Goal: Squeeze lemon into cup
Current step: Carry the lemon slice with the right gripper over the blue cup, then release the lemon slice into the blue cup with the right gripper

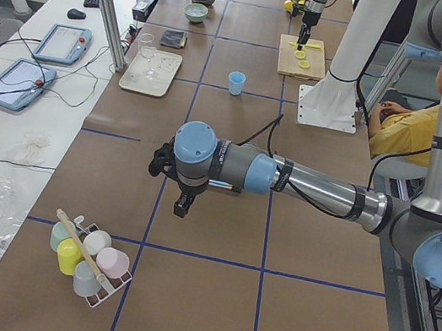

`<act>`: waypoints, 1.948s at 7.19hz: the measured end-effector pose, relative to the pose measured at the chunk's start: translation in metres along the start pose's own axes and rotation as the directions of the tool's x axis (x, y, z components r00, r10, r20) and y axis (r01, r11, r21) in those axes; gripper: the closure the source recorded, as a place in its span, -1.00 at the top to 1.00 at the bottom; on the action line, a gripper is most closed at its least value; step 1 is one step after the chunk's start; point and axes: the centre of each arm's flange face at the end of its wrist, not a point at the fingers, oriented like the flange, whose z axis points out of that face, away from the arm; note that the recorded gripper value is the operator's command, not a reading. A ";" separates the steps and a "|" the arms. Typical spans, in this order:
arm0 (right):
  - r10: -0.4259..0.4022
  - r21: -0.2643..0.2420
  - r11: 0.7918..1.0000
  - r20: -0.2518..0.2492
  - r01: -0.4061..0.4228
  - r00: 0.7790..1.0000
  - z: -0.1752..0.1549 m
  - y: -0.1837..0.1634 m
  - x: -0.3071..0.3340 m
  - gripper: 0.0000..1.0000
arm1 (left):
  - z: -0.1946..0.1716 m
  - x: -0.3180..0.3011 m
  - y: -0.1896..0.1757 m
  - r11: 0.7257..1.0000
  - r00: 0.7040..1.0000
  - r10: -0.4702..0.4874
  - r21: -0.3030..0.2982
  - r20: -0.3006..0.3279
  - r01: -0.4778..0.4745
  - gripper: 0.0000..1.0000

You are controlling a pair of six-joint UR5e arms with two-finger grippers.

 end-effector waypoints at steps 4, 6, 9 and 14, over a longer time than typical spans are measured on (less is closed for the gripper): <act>0.117 0.058 0.991 0.070 -0.122 0.991 0.017 -0.100 -0.067 0.13 | 0.000 0.000 0.000 1.000 1.000 0.000 0.000 0.001 0.000 1.00; 0.165 0.083 0.982 0.064 -0.170 0.984 0.024 -0.163 -0.120 0.14 | 0.001 -0.002 0.003 1.000 1.000 -0.003 -0.002 0.000 0.003 1.00; 0.185 0.105 0.976 0.055 -0.190 0.981 0.047 -0.204 -0.173 0.17 | 0.003 -0.004 0.008 1.000 1.000 -0.007 -0.006 0.000 0.007 1.00; 0.187 0.115 0.974 0.070 -0.194 0.980 0.088 -0.227 -0.200 0.29 | 0.000 -0.002 0.008 1.000 1.000 -0.005 -0.002 0.001 0.005 1.00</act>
